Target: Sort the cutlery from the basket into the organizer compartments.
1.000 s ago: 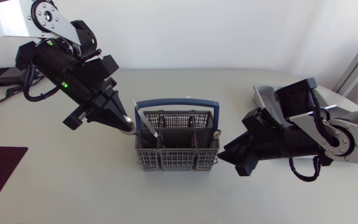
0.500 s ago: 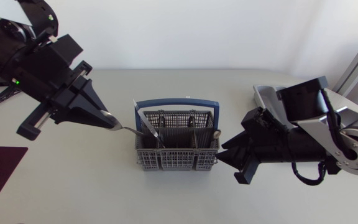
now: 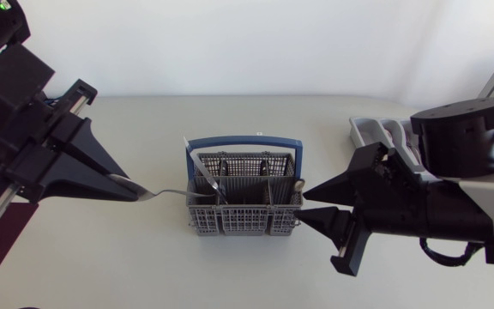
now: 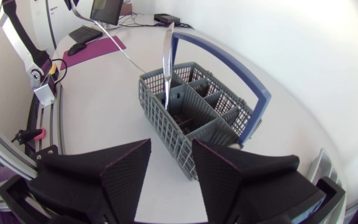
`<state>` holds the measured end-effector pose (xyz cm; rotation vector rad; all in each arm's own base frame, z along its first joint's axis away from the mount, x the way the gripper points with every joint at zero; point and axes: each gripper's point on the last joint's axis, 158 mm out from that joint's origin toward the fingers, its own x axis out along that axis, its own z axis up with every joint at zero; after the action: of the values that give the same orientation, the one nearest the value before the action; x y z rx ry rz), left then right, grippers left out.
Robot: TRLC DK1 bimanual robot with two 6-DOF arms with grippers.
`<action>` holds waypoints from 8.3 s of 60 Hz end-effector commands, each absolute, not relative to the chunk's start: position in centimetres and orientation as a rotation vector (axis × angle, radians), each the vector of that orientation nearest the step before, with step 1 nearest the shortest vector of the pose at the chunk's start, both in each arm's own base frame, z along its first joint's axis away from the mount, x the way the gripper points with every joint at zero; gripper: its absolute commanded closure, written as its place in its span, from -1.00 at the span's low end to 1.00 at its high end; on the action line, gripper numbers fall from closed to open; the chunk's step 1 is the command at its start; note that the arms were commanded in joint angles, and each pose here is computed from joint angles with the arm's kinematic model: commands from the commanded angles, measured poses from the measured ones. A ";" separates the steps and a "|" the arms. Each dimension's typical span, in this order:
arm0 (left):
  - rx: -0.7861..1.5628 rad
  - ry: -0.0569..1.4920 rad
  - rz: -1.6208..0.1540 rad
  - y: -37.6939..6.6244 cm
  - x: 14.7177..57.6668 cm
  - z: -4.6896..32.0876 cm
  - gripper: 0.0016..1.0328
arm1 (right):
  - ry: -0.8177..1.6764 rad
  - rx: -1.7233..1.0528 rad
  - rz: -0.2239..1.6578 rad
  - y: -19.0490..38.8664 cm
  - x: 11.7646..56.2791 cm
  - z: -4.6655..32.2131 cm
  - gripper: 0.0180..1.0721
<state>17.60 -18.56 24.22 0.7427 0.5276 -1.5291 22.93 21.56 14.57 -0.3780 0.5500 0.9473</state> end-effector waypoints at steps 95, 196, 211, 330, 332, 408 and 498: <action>0.556 0.576 -1.750 -25.6 16.4 22.9 0.94 | 0.243 -0.706 1.166 32.7 19.4 16.9 0.89; 0.286 0.549 -0.679 -20.4 32.9 22.0 -0.62 | 0.654 -0.584 -0.176 -9.9 47.0 12.1 0.89; 0.250 0.600 -0.631 -19.4 32.6 20.2 -0.62 | 0.777 -0.520 -0.288 -14.0 50.4 7.9 0.89; 0.161 0.839 -0.613 -20.1 30.2 13.5 -0.66 | 0.754 -0.456 -0.135 -6.8 44.1 10.6 -0.30; 0.162 0.845 -0.613 -20.2 30.4 13.6 -0.66 | 0.750 -0.457 -0.131 -6.6 43.9 10.7 -0.30; 0.123 0.901 -0.575 -24.9 33.8 10.1 0.94 | 0.744 -0.480 -0.107 -6.4 42.3 9.8 -0.30; -0.151 0.560 -1.124 -28.3 26.7 26.9 0.94 | 0.446 -0.321 0.992 20.5 24.5 20.3 -0.30</action>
<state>26.80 -27.72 26.56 -0.1235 0.5675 -1.0881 25.24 19.41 21.29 -0.3638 0.3957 0.9380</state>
